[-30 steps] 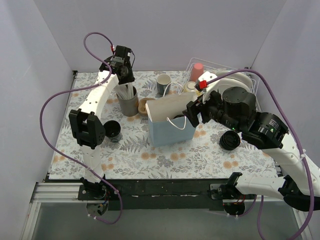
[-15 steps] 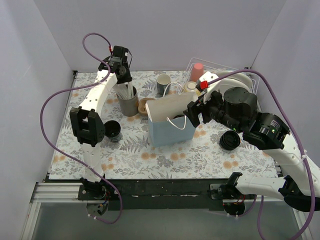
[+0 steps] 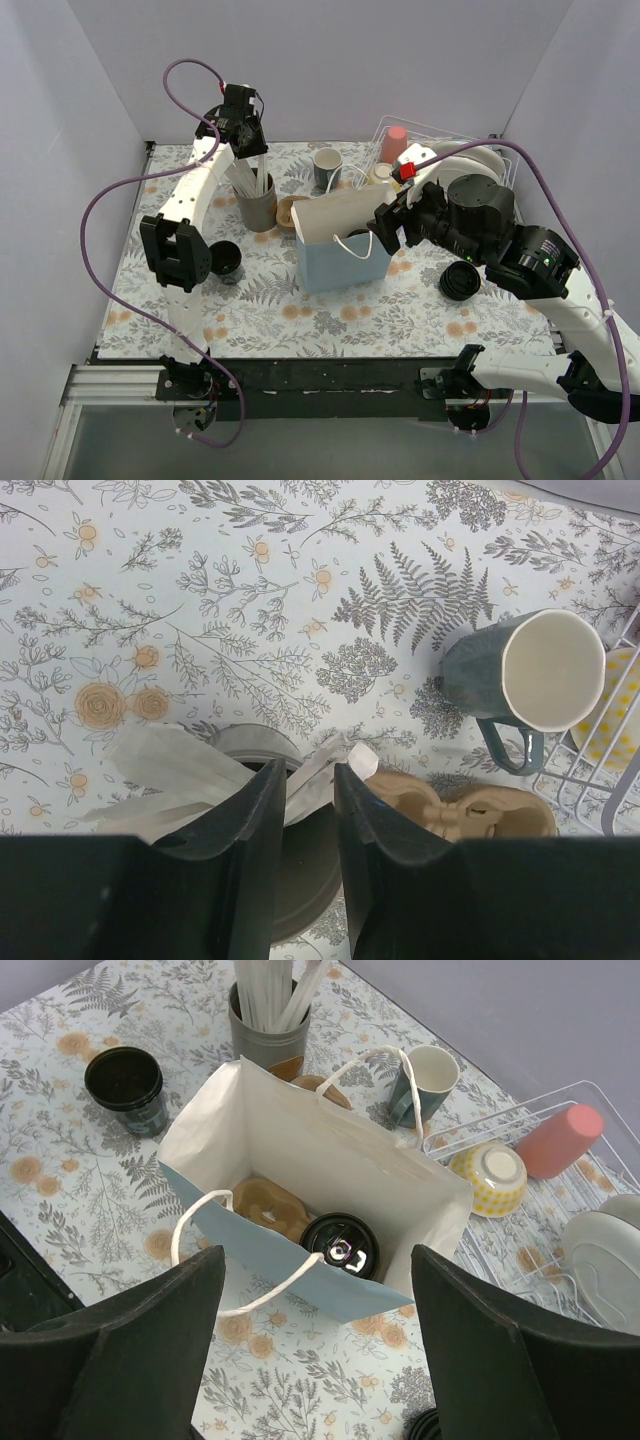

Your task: Pack the takeout coffee

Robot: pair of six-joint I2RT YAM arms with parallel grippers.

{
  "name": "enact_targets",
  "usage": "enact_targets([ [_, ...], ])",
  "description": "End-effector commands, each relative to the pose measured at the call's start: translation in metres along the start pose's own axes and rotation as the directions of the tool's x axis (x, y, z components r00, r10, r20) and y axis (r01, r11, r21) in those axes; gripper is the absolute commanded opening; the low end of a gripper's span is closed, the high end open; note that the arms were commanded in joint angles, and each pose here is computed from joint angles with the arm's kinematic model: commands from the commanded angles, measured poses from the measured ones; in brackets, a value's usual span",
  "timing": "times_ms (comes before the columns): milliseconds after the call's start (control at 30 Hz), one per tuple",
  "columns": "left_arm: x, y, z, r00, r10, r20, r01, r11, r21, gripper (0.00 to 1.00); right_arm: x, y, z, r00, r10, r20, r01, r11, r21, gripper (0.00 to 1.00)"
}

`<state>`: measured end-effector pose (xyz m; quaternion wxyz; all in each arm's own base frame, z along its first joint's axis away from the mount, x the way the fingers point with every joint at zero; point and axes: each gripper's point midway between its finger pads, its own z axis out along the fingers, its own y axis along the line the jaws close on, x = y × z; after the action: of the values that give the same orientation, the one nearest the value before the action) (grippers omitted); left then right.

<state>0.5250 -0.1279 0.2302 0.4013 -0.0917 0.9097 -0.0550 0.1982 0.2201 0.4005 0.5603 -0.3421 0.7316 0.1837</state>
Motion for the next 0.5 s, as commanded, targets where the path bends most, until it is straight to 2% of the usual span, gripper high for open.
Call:
enact_targets([
  [0, -0.007, -0.003, -0.005, 1.0, 0.0, 0.019, 0.0, 1.0, 0.018, 0.25, -0.008, -0.002, -0.004, 1.0, -0.006, 0.03, 0.006, 1.0, 0.006, 0.82],
  [467, 0.008, -0.004, 0.006, 1.0, -0.009, -0.028, 0.009, 1.0, 0.028, 0.23, -0.01, -0.004, -0.004, 0.999, -0.021, 0.031, 0.02, 1.0, 0.013, 0.83],
])
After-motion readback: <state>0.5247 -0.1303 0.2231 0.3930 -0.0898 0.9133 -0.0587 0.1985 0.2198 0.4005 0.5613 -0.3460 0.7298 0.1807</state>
